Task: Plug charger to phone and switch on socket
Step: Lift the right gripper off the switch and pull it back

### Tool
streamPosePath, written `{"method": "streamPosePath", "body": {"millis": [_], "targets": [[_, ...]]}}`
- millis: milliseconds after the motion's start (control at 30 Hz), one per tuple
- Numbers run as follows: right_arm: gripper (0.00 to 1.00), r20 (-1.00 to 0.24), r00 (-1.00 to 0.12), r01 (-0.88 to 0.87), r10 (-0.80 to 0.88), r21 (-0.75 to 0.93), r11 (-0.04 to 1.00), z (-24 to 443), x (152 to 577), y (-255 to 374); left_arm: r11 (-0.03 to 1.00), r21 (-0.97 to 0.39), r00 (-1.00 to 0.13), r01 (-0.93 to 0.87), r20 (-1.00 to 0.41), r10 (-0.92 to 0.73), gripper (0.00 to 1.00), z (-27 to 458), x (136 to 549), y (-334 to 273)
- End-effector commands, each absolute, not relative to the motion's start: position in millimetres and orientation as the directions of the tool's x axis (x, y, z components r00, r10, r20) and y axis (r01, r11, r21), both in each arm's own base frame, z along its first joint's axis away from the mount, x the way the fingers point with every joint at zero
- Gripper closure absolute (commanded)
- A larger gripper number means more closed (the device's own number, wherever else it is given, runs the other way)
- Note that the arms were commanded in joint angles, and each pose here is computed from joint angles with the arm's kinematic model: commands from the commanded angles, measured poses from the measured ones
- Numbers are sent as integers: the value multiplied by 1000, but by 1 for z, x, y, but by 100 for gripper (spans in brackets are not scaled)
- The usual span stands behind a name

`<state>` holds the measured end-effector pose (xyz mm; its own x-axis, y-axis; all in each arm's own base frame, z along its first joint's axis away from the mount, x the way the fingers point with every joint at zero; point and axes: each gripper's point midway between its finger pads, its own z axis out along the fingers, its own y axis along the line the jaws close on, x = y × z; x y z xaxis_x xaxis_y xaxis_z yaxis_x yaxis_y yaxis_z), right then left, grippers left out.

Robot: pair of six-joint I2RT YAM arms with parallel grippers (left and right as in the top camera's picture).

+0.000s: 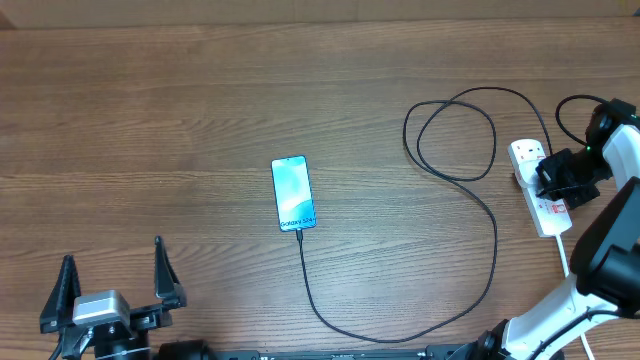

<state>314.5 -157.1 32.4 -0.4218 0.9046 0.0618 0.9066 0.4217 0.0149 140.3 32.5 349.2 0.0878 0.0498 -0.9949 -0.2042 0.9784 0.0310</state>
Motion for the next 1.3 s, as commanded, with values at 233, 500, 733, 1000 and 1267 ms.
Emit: {"method": "streamPosePath", "body": {"millis": [233, 500, 733, 1000, 1267], "targets": [[96, -377, -328, 828, 866, 327, 456, 220, 309, -161, 983, -175, 178, -54, -970, -163, 1, 347, 162, 14], [96, -508, -236, 510, 828, 661, 551, 353, 303, -107, 938, -345, 251, 5, -908, -335, 1, 321, 198, 17], [96, -570, -239, 52, 786, 801, 596, 464, 315, -55, 933, -359, 296, 28, -888, -351, 1, 286, 222, 19], [96, -645, -81, -355, 760, 731, 583, 579, 276, -15, 921, -390, 240, 7, -893, -380, 1, 242, 236, 20], [84, -746, 78, -527, 662, 533, 662, 631, 233, 11, 907, -420, 215, -25, -888, -405, 0, 223, 241, 25]]}}
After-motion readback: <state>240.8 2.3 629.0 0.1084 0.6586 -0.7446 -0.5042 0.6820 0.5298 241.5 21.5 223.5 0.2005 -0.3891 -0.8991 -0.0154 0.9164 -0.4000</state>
